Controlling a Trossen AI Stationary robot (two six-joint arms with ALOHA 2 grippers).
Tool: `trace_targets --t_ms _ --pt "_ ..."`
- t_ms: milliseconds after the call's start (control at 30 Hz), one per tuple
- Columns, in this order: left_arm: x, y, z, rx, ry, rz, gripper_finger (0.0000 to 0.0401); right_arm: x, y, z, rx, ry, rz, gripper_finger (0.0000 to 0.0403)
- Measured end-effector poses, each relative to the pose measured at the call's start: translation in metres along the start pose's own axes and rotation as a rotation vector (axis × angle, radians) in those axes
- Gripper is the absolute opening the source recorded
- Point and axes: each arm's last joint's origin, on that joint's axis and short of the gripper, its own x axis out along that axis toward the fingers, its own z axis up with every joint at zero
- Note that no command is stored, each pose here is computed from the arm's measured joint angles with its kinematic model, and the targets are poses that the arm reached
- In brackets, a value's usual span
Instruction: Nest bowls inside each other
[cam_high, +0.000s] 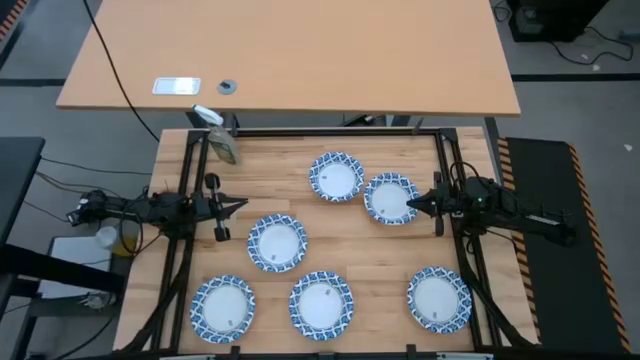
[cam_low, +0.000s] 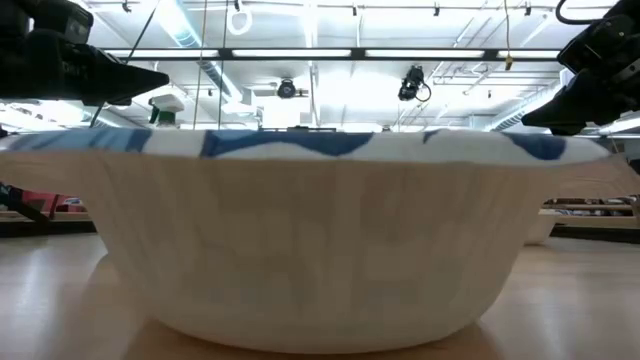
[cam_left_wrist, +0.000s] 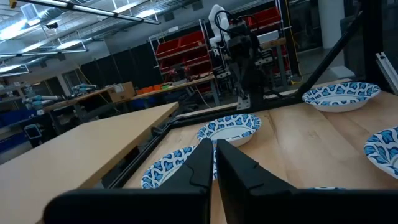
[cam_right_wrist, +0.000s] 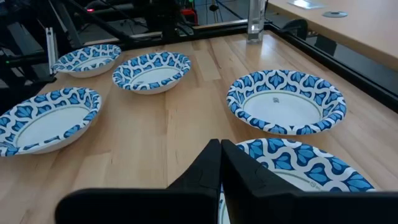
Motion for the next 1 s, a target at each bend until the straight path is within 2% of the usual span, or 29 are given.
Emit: trace_targets --t_ms 200,400,567,600,667,833,1000 --pt "0.0 0.0 0.0 -0.004 -0.001 0.0 0.0025 0.0 0.0 0.0 0.0 0.0 0.0 0.0016" --pt "0.0 0.0 0.0 -0.19 -0.001 0.0 0.0025 0.0 0.0 0.0 0.0 0.0 -0.001 0.0016" --pt "0.0 0.0 0.0 -0.206 -0.005 0.001 0.0025 0.0 0.0 0.0 0.0 0.0 0.0 0.0016" --pt "0.0 0.0 0.001 -0.214 -0.005 0.001 0.0025 0.0 0.0 0.0 -0.017 0.0 0.0 0.0016" --pt "0.0 0.0 0.001 -0.253 -0.005 0.001 0.0025 0.0 -0.001 0.0 -0.138 -0.005 -0.032 0.0016" --pt "0.0 0.002 0.005 -0.356 -0.048 0.007 0.0025 -0.001 -0.004 0.008 -0.333 -0.067 -0.161 0.0016" --pt "-0.002 0.007 0.018 -0.455 -0.192 0.025 0.0025 -0.005 -0.003 0.029 -0.381 -0.278 -0.229 0.0016"
